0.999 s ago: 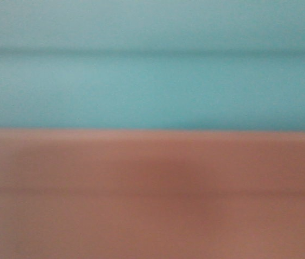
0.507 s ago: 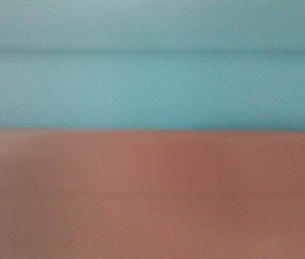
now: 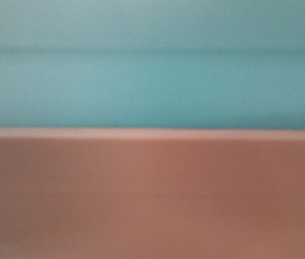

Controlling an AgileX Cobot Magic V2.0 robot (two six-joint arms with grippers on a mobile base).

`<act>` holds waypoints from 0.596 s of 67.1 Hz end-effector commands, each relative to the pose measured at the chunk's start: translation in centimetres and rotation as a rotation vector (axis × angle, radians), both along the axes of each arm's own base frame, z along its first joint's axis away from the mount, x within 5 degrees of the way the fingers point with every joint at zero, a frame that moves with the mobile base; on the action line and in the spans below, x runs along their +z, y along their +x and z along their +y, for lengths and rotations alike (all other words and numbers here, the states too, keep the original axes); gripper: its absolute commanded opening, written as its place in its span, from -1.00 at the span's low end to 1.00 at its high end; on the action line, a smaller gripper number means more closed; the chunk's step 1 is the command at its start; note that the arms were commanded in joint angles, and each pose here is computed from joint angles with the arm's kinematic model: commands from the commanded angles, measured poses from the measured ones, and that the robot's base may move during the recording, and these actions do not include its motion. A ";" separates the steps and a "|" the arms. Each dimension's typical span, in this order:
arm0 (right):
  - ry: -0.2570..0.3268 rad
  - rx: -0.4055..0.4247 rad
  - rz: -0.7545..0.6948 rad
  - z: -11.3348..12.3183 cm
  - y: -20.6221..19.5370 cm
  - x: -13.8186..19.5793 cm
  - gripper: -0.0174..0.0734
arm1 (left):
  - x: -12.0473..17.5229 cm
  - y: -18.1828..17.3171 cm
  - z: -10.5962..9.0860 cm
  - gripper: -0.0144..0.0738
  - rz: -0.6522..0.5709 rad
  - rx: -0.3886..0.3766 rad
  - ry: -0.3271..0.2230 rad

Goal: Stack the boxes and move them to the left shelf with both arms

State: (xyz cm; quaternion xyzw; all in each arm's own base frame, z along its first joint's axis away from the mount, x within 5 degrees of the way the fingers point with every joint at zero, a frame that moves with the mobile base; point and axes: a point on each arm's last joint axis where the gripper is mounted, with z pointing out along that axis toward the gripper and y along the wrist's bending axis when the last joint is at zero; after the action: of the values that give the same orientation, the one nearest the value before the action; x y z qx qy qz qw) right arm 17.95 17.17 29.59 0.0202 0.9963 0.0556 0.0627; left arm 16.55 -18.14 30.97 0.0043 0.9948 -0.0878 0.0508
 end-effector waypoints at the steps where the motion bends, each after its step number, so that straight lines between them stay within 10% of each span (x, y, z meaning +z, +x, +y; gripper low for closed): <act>1: -0.022 0.008 -0.021 -0.8 -0.4 1.5 -0.47 | 1.8 -1.0 0.8 -0.70 0.032 0.013 -0.012; 40: -0.022 0.008 -0.021 -0.8 -0.4 1.5 -0.47 | 1.8 -1.0 0.8 -0.70 0.034 0.013 -0.014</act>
State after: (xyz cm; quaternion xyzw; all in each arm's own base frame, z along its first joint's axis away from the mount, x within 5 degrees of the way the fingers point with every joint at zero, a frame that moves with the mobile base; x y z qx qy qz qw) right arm 17.95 17.17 29.59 0.0202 0.9963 0.0556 0.0627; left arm 16.54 -18.14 30.93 0.0030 0.9949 -0.0880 0.0494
